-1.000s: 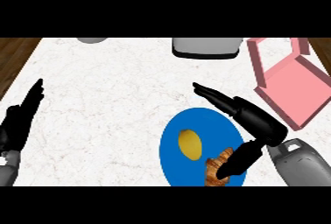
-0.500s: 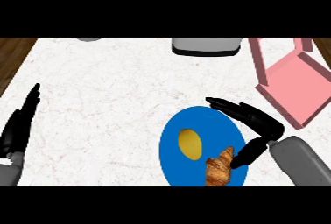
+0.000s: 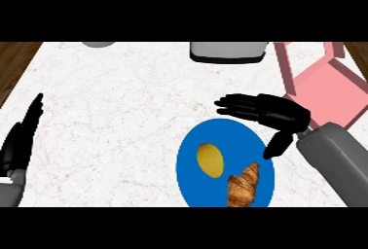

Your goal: Pick the lemon from the plate and place it in the cardboard box

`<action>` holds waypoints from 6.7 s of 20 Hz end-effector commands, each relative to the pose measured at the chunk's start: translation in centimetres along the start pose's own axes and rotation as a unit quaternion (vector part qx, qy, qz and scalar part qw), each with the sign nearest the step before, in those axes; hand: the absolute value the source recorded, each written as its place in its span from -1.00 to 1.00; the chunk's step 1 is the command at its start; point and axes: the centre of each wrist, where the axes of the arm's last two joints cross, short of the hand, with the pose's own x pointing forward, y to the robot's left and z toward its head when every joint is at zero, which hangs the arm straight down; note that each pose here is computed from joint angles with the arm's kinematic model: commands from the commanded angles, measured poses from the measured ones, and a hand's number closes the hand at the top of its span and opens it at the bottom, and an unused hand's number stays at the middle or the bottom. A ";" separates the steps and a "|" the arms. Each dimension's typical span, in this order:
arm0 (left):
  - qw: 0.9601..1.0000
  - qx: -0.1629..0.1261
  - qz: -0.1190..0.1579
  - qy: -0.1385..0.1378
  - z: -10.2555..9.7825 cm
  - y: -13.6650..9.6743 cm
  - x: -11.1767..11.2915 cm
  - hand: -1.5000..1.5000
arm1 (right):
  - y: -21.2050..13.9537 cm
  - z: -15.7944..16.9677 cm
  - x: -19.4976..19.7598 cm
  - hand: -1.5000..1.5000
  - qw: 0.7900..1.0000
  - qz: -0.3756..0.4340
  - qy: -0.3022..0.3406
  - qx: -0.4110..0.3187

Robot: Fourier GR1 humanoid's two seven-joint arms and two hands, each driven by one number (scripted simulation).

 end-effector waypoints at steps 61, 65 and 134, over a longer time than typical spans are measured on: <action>1.000 0.005 0.001 0.009 0.3 -0.2 -2.0 0.00 | 8.3 -10.2 7.1 1.00 0.969 0.219 0.074 0.091; 1.000 0.015 0.001 0.022 0.8 1.5 -1.6 0.00 | 6.1 -1.0 2.2 1.00 0.955 0.199 0.222 0.007; 1.000 -0.012 0.006 -0.021 -1.6 -2.3 1.2 0.00 | -11.0 16.6 -9.2 -1.00 0.796 -0.112 0.360 -0.474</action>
